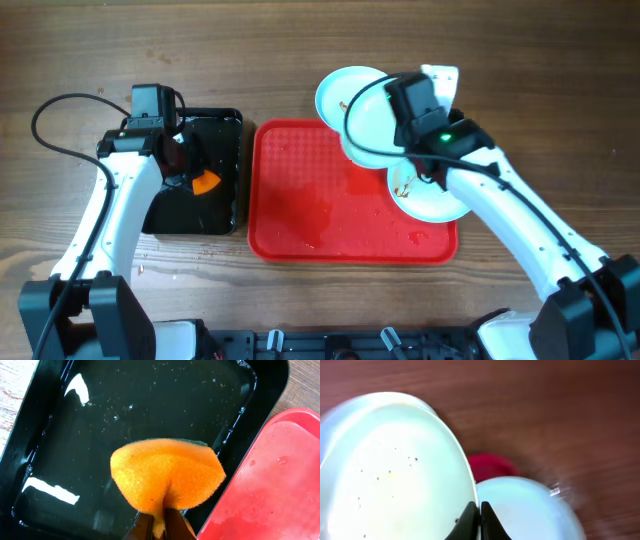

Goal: Clean dirty plates on tray and stack at the side
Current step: 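Carry the plate right and set it on the table beside the tray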

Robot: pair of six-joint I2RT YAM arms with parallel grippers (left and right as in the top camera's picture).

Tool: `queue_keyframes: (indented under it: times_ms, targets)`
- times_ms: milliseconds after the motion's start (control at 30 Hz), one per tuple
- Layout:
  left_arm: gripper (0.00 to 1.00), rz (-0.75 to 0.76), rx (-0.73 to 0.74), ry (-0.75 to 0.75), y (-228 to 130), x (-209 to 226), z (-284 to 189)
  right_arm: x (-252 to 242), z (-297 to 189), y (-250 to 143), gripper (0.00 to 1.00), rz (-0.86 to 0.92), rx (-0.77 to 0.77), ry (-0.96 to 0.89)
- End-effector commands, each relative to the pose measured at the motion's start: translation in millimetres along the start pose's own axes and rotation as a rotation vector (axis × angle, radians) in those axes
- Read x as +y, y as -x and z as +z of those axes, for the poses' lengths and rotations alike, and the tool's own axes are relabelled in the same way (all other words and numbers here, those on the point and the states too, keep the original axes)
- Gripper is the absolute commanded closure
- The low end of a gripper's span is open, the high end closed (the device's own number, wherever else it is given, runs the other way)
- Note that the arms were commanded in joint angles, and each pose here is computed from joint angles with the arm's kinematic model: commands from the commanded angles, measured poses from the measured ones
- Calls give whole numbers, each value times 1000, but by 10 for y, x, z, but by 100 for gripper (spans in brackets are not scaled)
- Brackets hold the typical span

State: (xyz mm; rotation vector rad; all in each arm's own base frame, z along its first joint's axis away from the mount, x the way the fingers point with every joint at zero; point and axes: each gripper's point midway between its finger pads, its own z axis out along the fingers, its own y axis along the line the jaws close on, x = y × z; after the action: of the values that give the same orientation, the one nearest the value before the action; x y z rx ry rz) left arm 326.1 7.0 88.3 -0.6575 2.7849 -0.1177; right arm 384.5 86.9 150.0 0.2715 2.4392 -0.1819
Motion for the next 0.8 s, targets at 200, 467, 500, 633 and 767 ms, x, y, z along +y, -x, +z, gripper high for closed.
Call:
queue_keyframes:
  times_ms: [200,467,500,633,767]
  targets:
    - [96,-14,4,-6,12,-5,3,-1158,-131,394,95,472,33,73]
    - [96,-14,7,-5,4,-1,3,-2630,235,-77,95,806,164,-173]
    - [96,-14,10,-3,-5,3,2,-2787,307,-166,95,851,185,-196]
    - [96,-14,18,0,-23,11,2,-3119,582,-494,95,943,273,-265]
    - [96,-10,26,4,-42,20,2,-3161,894,-781,95,981,369,-292]
